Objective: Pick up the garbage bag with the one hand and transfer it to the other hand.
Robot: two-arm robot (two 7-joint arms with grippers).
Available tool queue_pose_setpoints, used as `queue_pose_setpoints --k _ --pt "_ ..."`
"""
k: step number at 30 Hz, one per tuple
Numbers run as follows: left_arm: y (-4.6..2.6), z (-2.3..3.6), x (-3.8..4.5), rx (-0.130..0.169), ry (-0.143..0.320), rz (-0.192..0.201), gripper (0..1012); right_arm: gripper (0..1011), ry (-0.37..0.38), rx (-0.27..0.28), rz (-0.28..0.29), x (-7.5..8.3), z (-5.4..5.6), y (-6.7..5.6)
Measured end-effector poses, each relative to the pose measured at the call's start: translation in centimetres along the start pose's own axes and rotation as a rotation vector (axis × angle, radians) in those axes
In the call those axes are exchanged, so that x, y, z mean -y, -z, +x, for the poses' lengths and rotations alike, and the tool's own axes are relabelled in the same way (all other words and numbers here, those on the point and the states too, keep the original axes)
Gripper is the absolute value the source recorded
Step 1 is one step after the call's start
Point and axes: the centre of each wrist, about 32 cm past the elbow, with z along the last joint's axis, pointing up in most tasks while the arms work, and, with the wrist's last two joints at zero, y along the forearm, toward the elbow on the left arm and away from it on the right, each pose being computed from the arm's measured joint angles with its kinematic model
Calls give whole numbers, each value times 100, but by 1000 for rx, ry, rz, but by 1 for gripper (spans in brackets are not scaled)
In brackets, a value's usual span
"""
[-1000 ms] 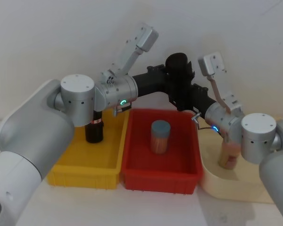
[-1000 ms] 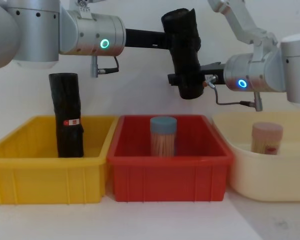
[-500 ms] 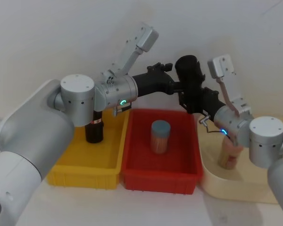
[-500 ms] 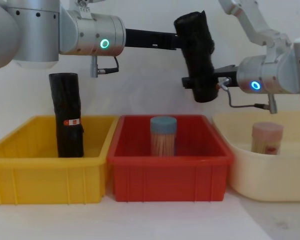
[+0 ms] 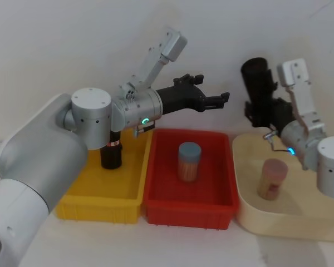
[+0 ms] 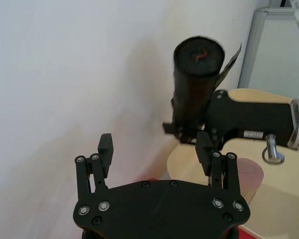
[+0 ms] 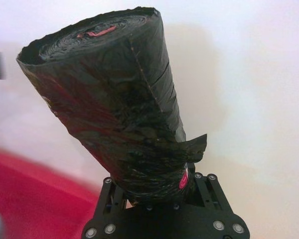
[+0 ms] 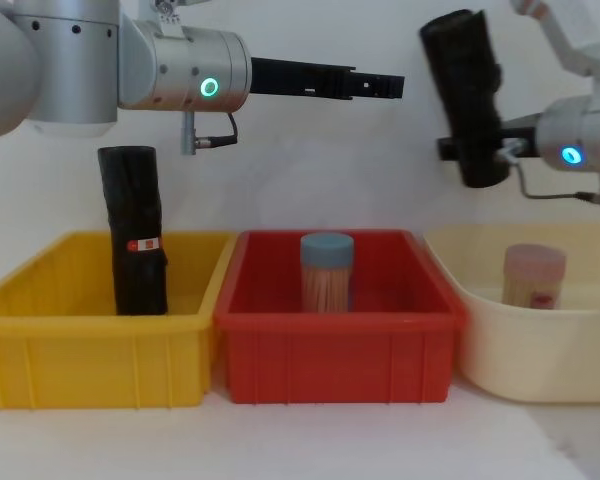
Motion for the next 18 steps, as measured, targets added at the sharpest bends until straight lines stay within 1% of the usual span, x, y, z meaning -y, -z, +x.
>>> queue_pose_setpoints --k 3,4,5,6,8,9,11,14,18 --pt "0 0 0 0 0 0 1001 562 53 7 -11 52 100 6" --pt "0 0 0 0 0 0 1002 562 60 9 -13 64 120 8" --pt "0 0 0 0 0 0 1002 562 82 12 -21 94 166 14" --pt "0 0 0 0 0 0 1002 562 82 12 -21 94 166 14" --pt "0 0 0 0 0 0 1002 562 117 18 -38 152 243 24" --pt "0 0 0 0 0 0 1001 562 117 18 -38 152 243 24" --pt "0 0 0 0 0 0 1002 562 145 23 -59 216 313 41" --pt "0 0 0 0 0 0 1001 562 161 27 -78 260 358 53" --pt "0 0 0 0 0 0 1002 562 182 36 -120 366 443 82"
